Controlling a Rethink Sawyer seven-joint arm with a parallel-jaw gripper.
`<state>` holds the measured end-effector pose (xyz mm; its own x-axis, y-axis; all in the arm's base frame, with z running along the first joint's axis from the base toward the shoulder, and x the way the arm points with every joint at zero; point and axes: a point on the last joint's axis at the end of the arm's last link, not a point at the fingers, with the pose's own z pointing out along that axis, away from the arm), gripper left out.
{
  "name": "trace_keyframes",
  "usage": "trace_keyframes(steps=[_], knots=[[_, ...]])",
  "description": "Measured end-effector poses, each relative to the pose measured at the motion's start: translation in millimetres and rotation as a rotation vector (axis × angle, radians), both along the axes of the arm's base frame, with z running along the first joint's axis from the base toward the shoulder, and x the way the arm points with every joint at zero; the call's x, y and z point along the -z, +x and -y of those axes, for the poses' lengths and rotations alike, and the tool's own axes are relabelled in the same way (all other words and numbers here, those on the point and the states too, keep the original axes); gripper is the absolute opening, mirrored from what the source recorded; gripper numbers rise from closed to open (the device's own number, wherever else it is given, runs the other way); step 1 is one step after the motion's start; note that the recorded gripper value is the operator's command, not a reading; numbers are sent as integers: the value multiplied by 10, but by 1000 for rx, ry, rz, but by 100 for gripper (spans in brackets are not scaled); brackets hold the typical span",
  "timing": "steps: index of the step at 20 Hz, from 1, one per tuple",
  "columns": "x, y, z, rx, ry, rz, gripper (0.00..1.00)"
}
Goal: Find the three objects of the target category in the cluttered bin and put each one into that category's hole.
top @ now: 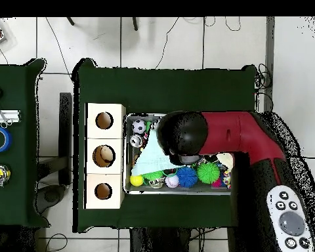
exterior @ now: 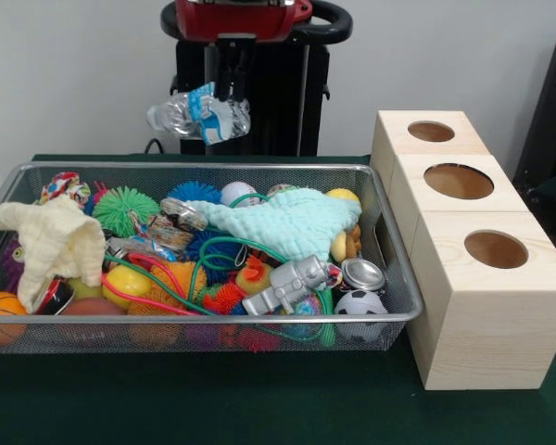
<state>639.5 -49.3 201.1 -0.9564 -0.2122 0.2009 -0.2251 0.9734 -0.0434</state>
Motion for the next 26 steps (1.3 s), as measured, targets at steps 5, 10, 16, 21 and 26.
trace_keyframes(steps=[5,10,16,21,26], knots=[[148,-112,-188,-8,22,37,0],[273,-232,-466,-8,30,70,0],[267,-300,-852,3,26,57,0],[208,-339,-1153,24,23,28,0],[85,-332,-1483,67,16,-18,0]])
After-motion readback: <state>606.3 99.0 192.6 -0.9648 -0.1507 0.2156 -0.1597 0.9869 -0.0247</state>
